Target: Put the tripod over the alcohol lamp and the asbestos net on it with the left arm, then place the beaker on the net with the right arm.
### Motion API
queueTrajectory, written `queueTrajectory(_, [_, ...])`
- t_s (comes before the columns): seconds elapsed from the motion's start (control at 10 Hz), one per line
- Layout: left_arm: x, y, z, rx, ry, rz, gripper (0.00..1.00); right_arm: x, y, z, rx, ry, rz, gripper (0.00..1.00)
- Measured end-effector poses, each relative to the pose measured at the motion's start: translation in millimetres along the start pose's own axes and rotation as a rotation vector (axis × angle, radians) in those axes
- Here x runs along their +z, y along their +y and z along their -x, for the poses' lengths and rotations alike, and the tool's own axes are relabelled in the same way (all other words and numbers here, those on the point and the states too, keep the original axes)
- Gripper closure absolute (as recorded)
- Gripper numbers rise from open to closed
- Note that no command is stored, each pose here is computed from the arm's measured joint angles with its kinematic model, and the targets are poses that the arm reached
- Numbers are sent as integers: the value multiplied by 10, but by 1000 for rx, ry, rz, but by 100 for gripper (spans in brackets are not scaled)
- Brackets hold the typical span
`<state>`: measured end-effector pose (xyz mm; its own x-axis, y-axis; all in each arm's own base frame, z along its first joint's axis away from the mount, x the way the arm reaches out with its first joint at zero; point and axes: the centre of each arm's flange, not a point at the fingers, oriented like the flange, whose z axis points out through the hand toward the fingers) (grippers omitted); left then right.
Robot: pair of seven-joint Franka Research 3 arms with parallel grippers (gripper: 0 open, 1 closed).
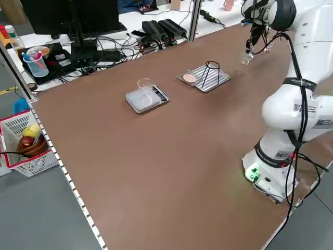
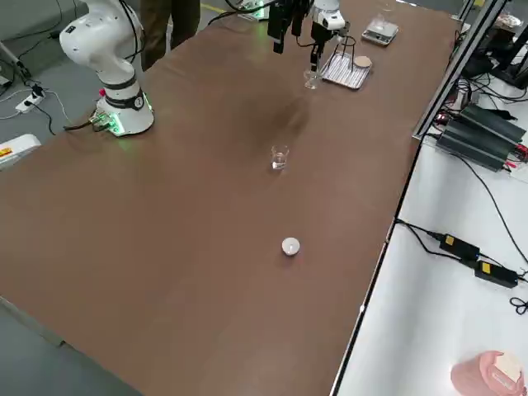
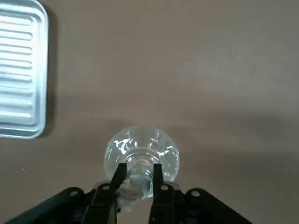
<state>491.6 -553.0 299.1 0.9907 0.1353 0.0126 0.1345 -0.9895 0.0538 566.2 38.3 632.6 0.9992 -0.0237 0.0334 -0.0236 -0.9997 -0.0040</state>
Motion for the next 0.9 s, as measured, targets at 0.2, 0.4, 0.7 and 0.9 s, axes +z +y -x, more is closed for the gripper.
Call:
queueTrajectory(0.2, [188, 90, 9, -1, 0, 3, 73, 2, 0, -2, 0, 0, 0, 0])
queueTrajectory(0.4, [318, 167, 53, 8, 18, 3, 73, 1, -1, -3, 0, 1, 0, 0])
queueTrajectory(0.7, [467, 208, 89, 9, 33, 4, 73, 0, -1, -4, 0, 2, 0, 0])
queueTrajectory(0.9, [537, 206, 87, 10, 52, -10, 73, 0, 0, -5, 0, 3, 0, 0])
